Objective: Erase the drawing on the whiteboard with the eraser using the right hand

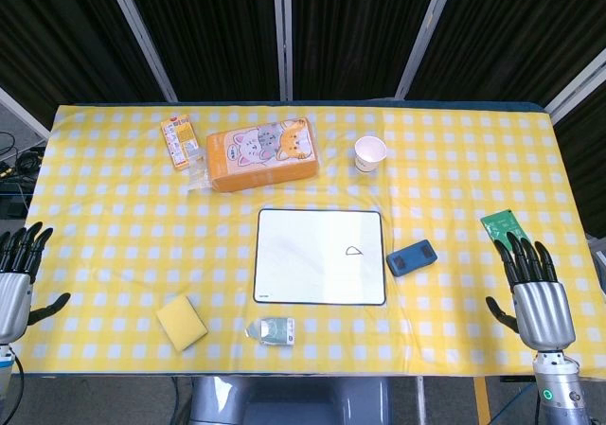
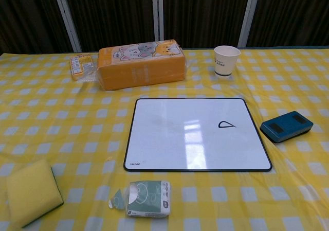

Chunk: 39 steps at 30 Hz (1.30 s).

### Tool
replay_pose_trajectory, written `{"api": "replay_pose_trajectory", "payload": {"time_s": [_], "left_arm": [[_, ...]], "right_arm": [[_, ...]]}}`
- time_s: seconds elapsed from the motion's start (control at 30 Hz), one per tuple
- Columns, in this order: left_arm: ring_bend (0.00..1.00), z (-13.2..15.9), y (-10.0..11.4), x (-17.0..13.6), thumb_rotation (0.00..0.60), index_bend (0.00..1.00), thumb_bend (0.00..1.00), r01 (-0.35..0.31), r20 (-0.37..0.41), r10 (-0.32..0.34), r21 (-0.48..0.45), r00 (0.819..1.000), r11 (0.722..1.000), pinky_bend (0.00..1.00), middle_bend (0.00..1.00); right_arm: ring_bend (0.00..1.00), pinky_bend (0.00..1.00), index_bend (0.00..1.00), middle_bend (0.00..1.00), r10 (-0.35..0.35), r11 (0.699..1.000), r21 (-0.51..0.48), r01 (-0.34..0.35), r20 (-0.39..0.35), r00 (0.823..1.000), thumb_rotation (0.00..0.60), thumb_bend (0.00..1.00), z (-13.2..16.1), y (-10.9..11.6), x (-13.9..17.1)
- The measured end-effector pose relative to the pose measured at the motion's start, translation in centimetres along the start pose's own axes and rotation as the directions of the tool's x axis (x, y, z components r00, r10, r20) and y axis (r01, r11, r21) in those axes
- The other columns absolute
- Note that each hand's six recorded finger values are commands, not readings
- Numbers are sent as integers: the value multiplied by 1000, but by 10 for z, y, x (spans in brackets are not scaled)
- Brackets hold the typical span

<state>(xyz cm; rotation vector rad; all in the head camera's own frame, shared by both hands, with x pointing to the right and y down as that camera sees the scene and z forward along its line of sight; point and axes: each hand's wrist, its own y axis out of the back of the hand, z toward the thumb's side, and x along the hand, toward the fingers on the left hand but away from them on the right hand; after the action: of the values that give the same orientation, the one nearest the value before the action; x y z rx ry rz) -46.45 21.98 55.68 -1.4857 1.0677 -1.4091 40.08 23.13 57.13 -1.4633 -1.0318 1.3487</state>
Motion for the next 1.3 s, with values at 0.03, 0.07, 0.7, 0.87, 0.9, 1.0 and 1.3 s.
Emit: {"api": "replay_pose_trajectory", "payload": {"time_s": [0.03,0.07,0.7,0.87,0.9,1.0,1.3], "left_arm": [[0,0,0,0,600,0,136,0,1,0,0,1000,1000,0,0],[0,0,0,0,600,0,137,0,1,0,0,1000,1000,0,0],[0,1,1,1,600,0,137,-2,4,2,-2,1000,1000,0,0],[0,-2,2,0,600,0,137,-4,-9,4,1,1000,1000,0,0],[0,-3,2,0,600,0,137,-6,-11,6,1,1000,1000,0,0],[0,-3,2,0,600,0,137,-9,-11,9,3,1000,1000,0,0],[0,-1,1,0,600,0,137,-10,-8,10,11,1000,1000,0,0]], "right_arm": [[0,0,0,0,0,1000,0,0,0,1000,600,120,0,0,0],[0,0,0,0,0,1000,1,0,0,1000,600,120,0,0,0],[0,0,4,0,12,1000,-6,-12,-26,1000,600,121,7,-1,0],[0,0,97,3,19,1000,-11,-20,-71,997,600,124,14,0,-7],[0,2,128,17,26,1000,-10,-27,-94,995,600,126,17,-1,-10],[0,20,194,71,60,998,5,-60,-155,986,600,137,26,-4,-18],[10,35,242,105,209,977,119,-179,-335,919,600,166,58,-28,-47]]}}
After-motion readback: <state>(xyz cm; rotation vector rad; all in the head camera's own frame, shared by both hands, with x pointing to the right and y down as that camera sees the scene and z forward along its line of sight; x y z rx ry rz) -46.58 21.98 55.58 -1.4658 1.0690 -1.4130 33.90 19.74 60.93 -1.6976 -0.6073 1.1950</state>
